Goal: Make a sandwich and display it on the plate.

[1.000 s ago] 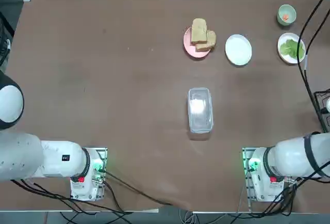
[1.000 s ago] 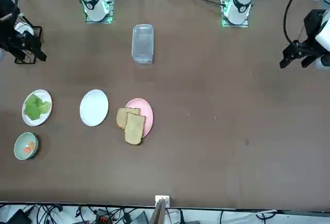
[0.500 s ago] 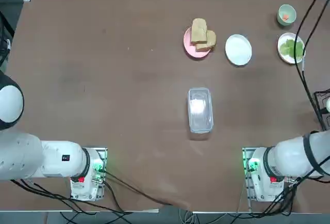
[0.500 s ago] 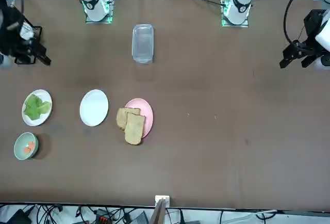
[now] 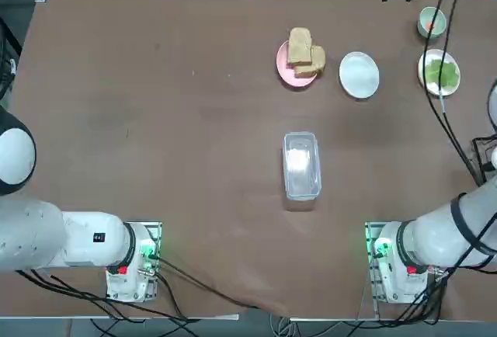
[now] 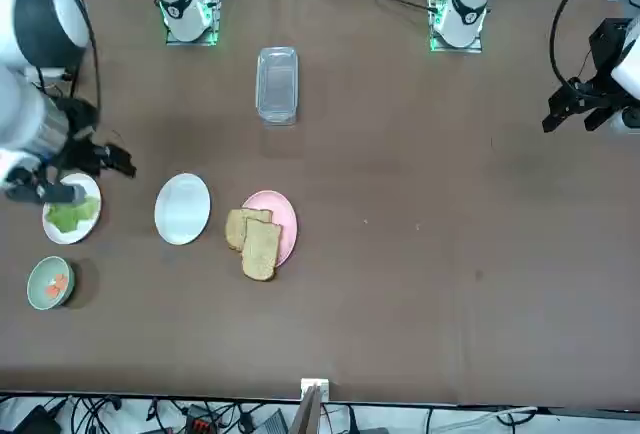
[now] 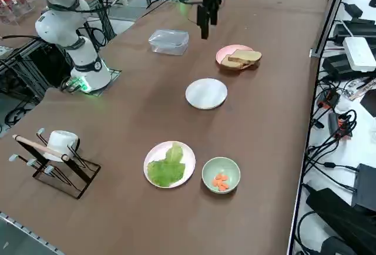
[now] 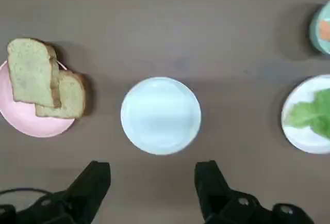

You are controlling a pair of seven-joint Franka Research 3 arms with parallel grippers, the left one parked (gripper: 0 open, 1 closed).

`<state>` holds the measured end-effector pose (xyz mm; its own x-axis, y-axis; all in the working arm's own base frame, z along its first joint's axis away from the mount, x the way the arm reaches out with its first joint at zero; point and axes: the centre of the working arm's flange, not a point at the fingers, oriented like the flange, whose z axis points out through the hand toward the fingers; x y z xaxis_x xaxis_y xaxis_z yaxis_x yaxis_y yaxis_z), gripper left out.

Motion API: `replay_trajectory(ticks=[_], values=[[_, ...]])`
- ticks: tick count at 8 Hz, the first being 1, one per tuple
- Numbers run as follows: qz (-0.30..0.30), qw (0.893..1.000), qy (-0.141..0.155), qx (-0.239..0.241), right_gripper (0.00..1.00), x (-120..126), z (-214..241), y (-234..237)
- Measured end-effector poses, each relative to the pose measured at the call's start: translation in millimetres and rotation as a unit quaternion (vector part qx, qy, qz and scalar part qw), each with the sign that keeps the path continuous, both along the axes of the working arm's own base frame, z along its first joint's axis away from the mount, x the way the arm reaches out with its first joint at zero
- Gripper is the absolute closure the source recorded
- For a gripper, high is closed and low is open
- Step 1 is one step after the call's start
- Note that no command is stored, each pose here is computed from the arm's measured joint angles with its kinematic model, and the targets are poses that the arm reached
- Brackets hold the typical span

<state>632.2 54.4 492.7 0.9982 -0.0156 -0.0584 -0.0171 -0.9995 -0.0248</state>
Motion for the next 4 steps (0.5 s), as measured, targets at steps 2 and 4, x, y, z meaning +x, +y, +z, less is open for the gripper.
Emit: replay_trajectory(ticks=[2, 4], values=[[0.011, 0.999, -0.009, 0.037, 0.0, 18.2, -34.8, 16.5], [0.056, 0.996, -0.03, 0.059, 0.0, 44.2, -81.9, 46.6]])
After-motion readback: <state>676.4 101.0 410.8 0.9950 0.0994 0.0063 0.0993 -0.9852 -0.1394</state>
